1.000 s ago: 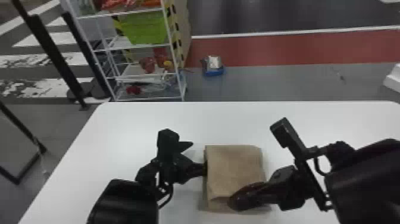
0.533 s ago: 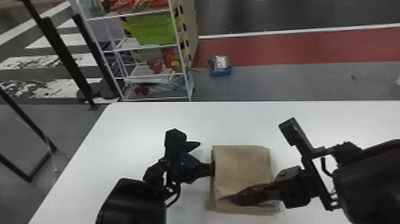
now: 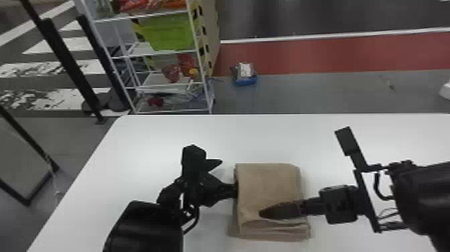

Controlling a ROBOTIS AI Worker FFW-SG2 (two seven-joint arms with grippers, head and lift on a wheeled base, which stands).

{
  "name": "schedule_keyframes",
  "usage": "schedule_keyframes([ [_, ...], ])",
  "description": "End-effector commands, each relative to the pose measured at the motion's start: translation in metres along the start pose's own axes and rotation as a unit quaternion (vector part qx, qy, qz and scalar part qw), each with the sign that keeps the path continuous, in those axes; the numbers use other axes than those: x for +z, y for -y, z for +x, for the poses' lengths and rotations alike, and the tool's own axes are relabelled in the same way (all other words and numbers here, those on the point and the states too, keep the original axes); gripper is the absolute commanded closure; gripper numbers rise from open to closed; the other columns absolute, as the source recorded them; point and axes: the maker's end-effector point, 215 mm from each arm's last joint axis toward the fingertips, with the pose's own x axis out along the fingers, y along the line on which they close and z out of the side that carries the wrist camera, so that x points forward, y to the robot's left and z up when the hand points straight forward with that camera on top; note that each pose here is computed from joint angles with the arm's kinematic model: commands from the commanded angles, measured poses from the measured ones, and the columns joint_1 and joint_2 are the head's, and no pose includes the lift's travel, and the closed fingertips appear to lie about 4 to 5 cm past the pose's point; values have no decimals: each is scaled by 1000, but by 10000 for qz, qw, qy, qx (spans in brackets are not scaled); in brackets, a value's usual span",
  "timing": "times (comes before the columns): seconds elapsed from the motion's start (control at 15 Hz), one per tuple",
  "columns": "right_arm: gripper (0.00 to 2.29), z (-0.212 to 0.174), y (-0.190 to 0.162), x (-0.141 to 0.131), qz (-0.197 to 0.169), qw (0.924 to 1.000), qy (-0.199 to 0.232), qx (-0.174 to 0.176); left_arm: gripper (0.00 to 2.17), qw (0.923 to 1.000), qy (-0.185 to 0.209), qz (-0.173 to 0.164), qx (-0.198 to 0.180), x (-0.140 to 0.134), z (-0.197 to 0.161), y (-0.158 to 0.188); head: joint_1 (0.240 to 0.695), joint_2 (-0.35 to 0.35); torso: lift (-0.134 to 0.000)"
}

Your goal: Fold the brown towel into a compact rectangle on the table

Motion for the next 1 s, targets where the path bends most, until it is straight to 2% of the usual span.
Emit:
schedule_keyframes([
  [0.0,2263,4,18,-6,-80,9999,-60,-76,97,10000,-2,-23,-12,0,1,2,695,183,-124],
  [0.2,2263,8,42,-19,-15,9991,-274,-332,97,10000,11,-17,-13,1,1,2,695,176,-124],
  [0.47,2263,9,51,-27,47,9982,-392,-445,97,10000,-2,-25,-20,0,1,2,695,168,-124],
  [0.8,2263,14,58,-42,134,9975,-533,-448,100,10000,-5,-28,-96,-1,0,4,695,163,-124],
  [0.93,2263,13,58,-42,116,9976,-525,-432,97,9999,-72,115,-67,-2,-2,0,695,163,-124],
])
